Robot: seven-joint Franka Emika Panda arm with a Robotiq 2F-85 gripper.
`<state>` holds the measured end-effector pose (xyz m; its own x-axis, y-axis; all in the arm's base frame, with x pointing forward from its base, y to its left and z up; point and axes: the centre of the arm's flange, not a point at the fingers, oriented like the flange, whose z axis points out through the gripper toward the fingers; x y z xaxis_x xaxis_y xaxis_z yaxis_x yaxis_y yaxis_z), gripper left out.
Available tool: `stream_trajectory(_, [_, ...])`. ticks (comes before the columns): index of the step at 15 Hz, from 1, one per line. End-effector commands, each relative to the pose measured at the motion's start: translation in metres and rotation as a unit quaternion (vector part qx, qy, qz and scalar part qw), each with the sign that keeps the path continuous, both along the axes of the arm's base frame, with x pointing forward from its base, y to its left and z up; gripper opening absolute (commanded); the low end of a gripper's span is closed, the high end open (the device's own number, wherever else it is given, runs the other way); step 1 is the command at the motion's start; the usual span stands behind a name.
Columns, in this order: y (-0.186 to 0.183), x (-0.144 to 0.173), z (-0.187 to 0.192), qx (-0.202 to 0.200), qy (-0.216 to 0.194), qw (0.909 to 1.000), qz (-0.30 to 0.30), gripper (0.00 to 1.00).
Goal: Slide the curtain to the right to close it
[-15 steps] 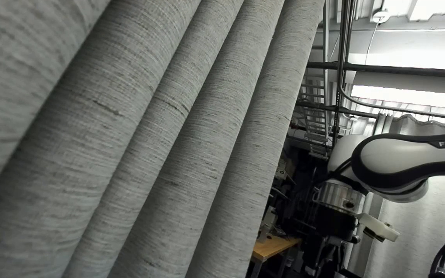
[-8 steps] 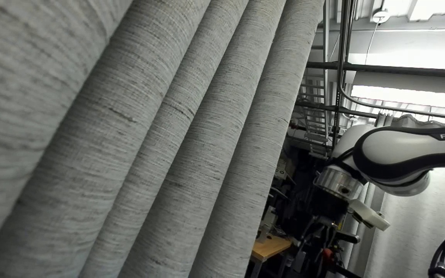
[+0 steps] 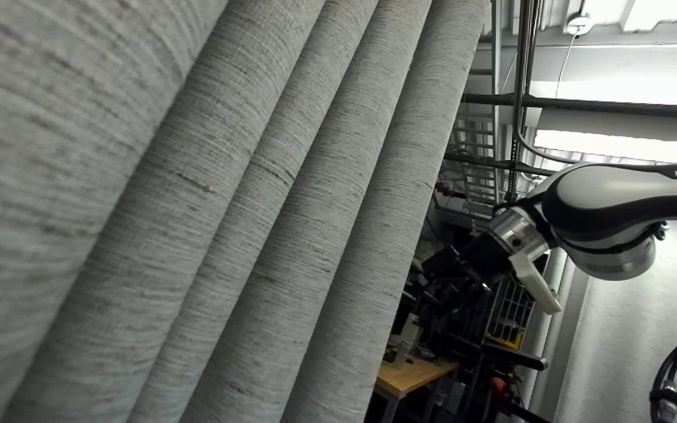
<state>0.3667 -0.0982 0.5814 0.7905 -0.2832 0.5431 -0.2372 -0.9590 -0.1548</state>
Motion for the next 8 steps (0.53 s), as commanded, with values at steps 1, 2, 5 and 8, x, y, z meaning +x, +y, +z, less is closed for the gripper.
stream_trajectory(1, [-0.006,0.008,0.023,0.025,-0.068,0.9973,0.005,1.0])
stream_trajectory(2, [-0.009,0.008,0.027,0.029,-0.078,0.9965,0.005,1.0])
stream_trajectory(5, [-0.006,0.004,0.023,0.02,-0.064,0.9977,-0.007,1.0])
stream_trajectory(8, [-0.005,0.005,0.02,0.019,-0.06,0.998,-0.006,1.0])
